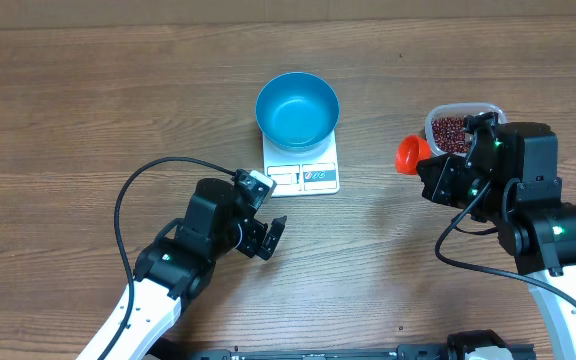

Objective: Scoop item into bowl and weigh 150g on scale

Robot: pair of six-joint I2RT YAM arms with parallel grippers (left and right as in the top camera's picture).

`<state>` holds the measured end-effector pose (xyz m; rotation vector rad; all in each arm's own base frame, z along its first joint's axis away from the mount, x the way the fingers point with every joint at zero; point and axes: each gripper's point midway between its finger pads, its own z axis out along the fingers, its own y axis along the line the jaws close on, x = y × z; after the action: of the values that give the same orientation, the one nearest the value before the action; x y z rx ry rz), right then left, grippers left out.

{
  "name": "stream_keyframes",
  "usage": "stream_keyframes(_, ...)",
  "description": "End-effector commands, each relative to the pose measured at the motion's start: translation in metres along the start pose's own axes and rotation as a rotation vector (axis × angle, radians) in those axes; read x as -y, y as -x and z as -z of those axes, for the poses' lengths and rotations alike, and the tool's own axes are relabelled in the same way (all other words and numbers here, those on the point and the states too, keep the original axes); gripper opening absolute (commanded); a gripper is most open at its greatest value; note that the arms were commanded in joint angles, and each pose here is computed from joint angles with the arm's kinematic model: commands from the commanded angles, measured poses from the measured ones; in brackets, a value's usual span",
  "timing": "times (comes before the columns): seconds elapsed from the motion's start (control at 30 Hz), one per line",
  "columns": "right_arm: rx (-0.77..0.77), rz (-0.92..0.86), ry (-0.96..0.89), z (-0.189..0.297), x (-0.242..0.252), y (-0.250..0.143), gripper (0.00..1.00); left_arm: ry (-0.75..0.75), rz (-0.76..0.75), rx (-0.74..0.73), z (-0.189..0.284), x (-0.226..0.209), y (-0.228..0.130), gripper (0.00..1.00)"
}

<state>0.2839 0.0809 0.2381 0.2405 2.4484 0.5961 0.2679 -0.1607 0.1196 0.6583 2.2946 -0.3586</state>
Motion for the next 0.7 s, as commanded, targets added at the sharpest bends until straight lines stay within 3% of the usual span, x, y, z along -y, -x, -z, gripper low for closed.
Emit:
stream_keyframes(0.0,0.036,-0.002,-0.001,0.006,-0.002,0.010,0.04,0.006,-0.008,-0.034,-0.007,-0.003,-0.009,0.99)
stream_keyframes(0.67,0.036,-0.002,-0.001,0.006,-0.002,0.010,0.04,0.000,0.008,-0.161,-0.030,-0.005,-0.037,1.00)
